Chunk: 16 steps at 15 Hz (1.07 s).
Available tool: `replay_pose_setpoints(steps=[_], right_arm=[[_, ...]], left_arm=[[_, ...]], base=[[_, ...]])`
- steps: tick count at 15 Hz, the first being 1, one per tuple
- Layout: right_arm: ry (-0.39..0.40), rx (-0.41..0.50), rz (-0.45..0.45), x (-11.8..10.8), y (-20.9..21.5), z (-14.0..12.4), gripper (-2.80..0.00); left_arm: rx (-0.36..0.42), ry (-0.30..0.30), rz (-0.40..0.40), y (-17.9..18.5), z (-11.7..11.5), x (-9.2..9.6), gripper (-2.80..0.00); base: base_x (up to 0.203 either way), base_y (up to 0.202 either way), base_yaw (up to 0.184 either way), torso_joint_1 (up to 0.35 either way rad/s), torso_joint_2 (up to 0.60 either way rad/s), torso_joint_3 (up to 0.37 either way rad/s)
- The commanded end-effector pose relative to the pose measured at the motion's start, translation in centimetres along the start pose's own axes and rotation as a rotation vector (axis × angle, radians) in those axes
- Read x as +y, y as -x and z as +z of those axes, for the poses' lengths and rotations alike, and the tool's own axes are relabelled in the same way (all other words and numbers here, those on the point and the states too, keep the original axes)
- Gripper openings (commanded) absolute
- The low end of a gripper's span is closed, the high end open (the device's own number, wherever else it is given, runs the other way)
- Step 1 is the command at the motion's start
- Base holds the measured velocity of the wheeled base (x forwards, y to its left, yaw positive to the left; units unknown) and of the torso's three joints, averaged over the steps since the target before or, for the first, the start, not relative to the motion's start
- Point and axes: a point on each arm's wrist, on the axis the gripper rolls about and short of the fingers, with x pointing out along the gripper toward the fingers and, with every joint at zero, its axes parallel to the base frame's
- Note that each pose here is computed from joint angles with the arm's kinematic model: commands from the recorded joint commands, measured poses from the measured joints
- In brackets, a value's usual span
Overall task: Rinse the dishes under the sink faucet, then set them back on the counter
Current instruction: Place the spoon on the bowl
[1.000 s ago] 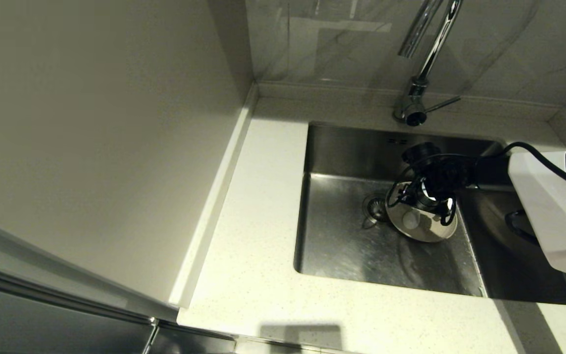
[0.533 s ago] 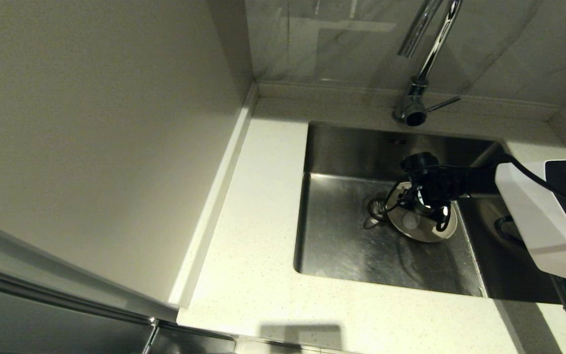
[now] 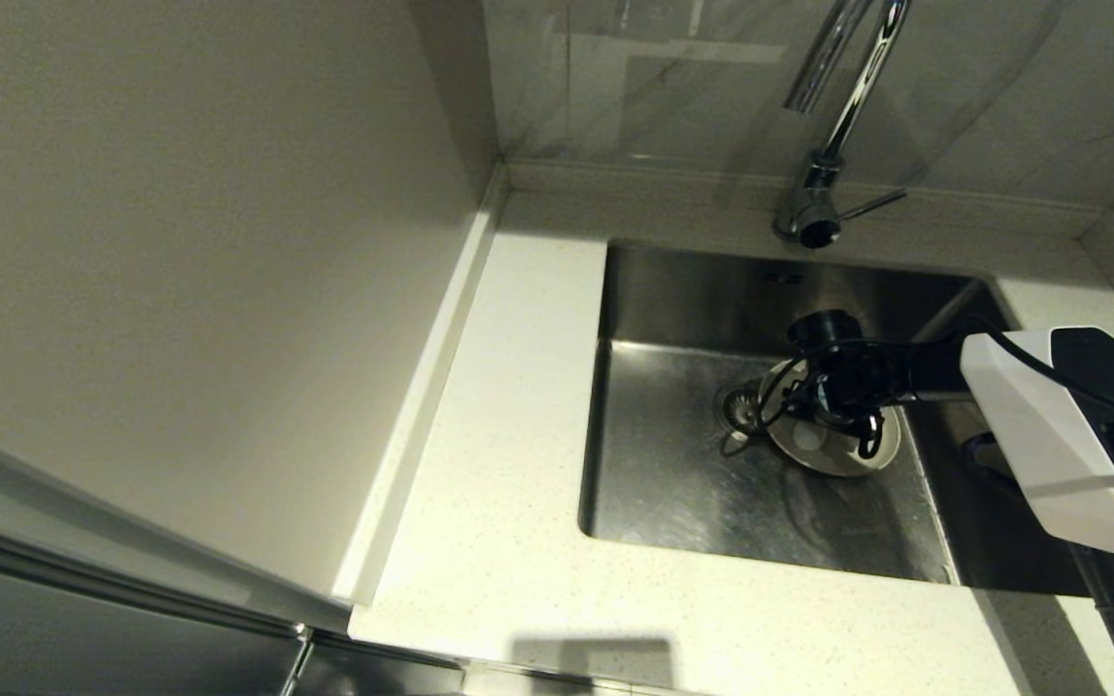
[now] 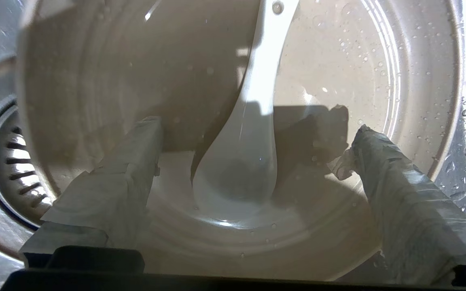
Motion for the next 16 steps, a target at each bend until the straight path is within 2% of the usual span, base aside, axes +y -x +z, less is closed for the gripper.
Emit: replay_pose_setpoints(steps=[1,7,8,16], right_arm=[[0.011,0.002,-0.007,-0.03,-0.57,-0.36,0.00],[0.017,0.001,-0.007,-0.03,-0.94,-0.57,0.00],[0.017,0.000,-0.007,-0.03,-0.89,-0.52,-2.80],[0.032,-0.008,-0.004,-0.08,-0.39,-0.09,-2.80]], left_arm=[[-0.003,0.000,0.000,0.02,0.00,0.00,-2.80],[-0.003,0.000,0.000,0.02,0.00,0.00,-2.80],[-0.003,0.000,0.000,0.02,0.00,0.00,-2.80],[-0.003,0.000,0.000,0.02,0.00,0.00,-2.80]], base=[[0.000,0.000,0.000,0.000,0.00,0.000],[0.000,0.000,0.000,0.000,0.00,0.000],[0.000,0.000,0.000,0.000,0.00,0.000],[0.000,0.000,0.000,0.000,0.00,0.000]])
